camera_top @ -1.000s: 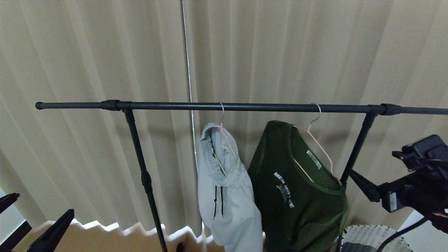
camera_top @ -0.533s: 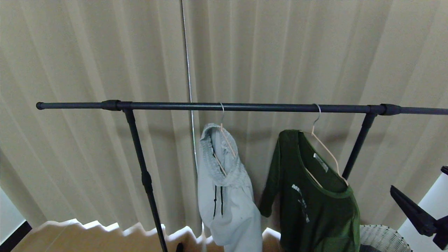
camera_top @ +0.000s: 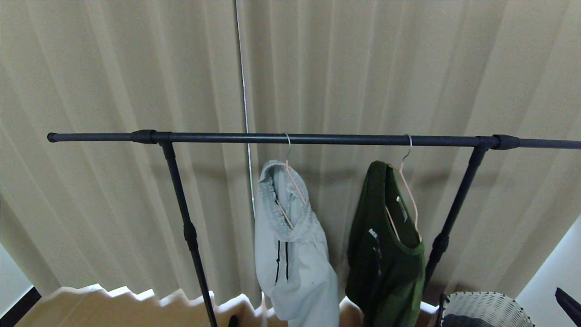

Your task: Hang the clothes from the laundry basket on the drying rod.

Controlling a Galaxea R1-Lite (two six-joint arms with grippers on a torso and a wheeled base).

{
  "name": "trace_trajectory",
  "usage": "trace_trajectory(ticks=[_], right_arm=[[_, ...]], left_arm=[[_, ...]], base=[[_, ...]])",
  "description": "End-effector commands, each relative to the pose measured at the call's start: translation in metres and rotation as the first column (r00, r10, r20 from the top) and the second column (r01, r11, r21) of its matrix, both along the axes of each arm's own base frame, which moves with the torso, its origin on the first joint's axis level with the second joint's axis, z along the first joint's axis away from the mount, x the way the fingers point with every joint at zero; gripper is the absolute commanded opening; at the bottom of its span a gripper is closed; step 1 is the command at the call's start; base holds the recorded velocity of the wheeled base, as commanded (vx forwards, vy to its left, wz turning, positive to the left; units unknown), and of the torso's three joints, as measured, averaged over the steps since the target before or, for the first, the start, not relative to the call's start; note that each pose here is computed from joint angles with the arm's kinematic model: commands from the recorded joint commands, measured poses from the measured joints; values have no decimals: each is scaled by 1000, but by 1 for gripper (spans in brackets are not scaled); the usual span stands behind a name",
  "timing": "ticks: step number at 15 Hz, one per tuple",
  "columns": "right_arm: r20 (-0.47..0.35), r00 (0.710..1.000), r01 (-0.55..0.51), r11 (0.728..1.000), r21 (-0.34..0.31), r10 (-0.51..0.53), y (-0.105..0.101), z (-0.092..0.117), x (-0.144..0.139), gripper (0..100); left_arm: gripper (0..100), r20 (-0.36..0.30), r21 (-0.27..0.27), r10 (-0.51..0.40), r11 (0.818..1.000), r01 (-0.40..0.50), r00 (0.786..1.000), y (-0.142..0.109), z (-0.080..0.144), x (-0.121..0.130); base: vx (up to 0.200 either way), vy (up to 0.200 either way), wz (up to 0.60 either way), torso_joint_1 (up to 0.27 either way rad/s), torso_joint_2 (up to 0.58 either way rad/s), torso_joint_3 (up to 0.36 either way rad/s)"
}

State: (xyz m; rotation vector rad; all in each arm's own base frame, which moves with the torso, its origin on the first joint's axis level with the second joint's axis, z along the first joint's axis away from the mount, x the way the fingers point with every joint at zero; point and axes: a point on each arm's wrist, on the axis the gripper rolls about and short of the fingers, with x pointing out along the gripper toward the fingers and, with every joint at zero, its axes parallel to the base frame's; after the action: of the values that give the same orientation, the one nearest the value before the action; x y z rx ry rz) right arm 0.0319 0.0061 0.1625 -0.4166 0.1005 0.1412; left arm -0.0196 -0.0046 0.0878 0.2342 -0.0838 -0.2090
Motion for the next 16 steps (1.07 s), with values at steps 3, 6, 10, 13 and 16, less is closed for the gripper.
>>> trace_trajectory(ticks=[3,6,10,13,16], right_arm=[[47,999,-17,1000,9,17,-5,0,-16,100],[9,994,108,994,16,-108,-7,-13,-16,100],[-6,950,312,950,13,-312,-11,-53,-30,100],[42,914,401,913,67,-405,-9,-77,-44,100],[55,904,406,893,194,-424,-9,-80,-48,100]], left_arm=[[100,31,-72,-7,997,10,1000,0,-2,-4],[100,25,-95,26,995,-24,999,1,-2,-4],[100,25,-97,26,995,-24,999,1,-2,-4],[100,22,-107,28,994,-26,999,1,-2,-4],[100,23,-106,28,994,-26,999,1,-2,-4]], base=[[0,0,0,0,0,0],[0,0,0,0,0,0],[0,0,0,0,0,0],[0,0,0,0,0,0],[0,0,0,0,0,0]])
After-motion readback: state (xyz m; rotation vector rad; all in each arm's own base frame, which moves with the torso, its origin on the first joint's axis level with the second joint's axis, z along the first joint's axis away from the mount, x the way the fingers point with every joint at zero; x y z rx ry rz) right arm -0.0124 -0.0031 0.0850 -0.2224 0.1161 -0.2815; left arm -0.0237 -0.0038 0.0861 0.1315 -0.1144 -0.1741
